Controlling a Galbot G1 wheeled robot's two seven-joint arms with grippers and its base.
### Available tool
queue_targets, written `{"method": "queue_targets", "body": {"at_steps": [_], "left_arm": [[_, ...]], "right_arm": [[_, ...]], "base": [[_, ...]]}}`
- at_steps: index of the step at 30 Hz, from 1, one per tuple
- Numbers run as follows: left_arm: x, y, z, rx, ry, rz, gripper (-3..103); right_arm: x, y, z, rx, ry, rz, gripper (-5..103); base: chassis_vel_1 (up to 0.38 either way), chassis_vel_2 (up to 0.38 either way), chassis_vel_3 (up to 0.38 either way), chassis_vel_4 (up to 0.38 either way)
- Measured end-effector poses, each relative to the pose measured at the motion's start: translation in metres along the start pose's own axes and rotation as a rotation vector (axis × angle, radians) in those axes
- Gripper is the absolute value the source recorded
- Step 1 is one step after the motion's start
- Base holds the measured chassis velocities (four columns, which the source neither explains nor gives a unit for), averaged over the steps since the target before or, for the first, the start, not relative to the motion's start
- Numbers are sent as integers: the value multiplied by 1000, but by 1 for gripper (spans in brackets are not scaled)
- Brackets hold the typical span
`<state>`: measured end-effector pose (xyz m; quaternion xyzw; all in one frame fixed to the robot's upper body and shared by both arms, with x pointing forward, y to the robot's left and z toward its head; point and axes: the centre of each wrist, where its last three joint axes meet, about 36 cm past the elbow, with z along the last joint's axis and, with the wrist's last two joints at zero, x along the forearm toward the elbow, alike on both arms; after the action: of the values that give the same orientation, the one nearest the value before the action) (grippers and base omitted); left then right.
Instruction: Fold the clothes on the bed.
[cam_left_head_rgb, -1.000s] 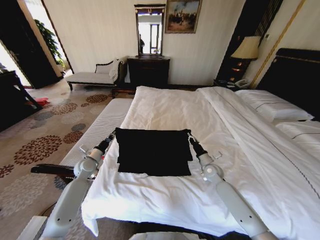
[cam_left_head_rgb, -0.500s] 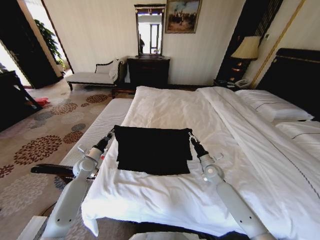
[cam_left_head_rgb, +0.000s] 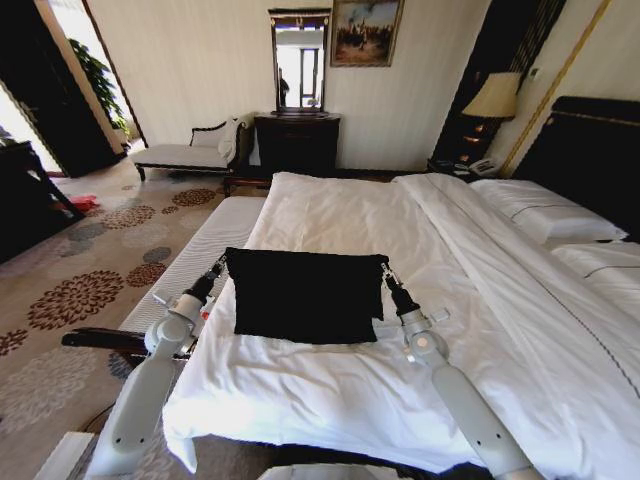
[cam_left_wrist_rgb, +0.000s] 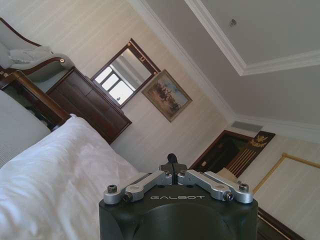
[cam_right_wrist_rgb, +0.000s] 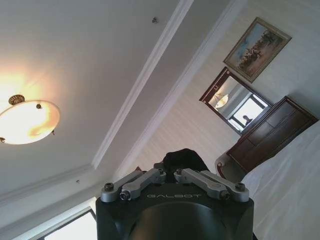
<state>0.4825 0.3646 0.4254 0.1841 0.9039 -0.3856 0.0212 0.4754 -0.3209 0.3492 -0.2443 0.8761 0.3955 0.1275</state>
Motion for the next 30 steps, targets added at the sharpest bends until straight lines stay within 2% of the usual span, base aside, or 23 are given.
{"method": "queue_targets", "body": {"at_steps": [6,16,20,24,26,30], "left_arm": [[-3,4,1,-1,4,-21,0],[-27,21,4,-16,13,-101,0],[-40,35,5,-31,14,-159,0],[-45,46,8,-30,16,-199,0],[-47,57,12,-30,23,-245,0],[-49,63,16,-28,27,-273,0]], "right_arm": [[-3,-5,4,11,12,14,2],[-45,-25,31,90,83,147,2],[-83,-38,50,154,99,201,2],[-99,-46,65,183,115,247,2],[-111,-53,75,215,128,284,2],[-120,-58,84,237,137,312,2]], "base": [[0,0,0,0],[0,0,0,0],[0,0,0,0],[0,0,0,0],[0,0,0,0],[0,0,0,0]]}}
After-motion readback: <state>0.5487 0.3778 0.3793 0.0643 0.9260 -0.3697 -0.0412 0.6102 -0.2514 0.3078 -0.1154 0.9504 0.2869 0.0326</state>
